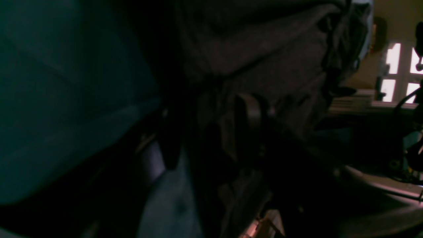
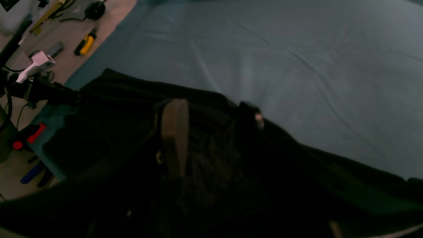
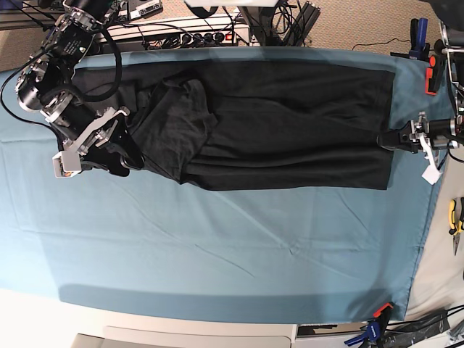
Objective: Fold the T-shirt properly
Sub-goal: 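Grip the strip end with the left gripper and pull it inward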
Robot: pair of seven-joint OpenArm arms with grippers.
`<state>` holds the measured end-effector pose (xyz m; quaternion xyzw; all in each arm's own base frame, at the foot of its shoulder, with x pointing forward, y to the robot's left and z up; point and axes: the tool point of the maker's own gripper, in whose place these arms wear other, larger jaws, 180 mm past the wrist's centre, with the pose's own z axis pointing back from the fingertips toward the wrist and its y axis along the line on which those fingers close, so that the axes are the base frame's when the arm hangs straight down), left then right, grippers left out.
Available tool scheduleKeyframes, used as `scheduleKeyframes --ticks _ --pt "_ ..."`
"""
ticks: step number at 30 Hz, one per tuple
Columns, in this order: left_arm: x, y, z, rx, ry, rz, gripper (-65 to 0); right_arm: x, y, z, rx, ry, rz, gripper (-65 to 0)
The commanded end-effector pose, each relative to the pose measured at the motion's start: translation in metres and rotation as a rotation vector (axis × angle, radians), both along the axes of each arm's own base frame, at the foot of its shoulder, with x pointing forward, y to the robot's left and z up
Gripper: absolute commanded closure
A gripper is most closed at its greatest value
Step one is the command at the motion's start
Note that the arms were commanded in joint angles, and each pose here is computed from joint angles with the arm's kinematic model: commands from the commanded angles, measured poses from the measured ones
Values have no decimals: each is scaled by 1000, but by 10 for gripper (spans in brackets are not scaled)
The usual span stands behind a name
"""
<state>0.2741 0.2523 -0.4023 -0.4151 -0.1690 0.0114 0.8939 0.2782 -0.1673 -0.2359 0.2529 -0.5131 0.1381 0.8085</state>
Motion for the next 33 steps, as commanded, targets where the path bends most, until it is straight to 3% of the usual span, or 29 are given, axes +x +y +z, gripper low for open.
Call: scheduleKeyframes --ticks 1,30,33 --pt "-2 6 0 36 14 -21 -273 4 1 15 9 -57 5 -257" --pt "-3 -39 -12 -56 21 -62 -273 4 0 14 3 -54 2 -257" --pt "-1 -39 -11 -56 16 -56 -320 4 0 14 0 -53 1 -257"
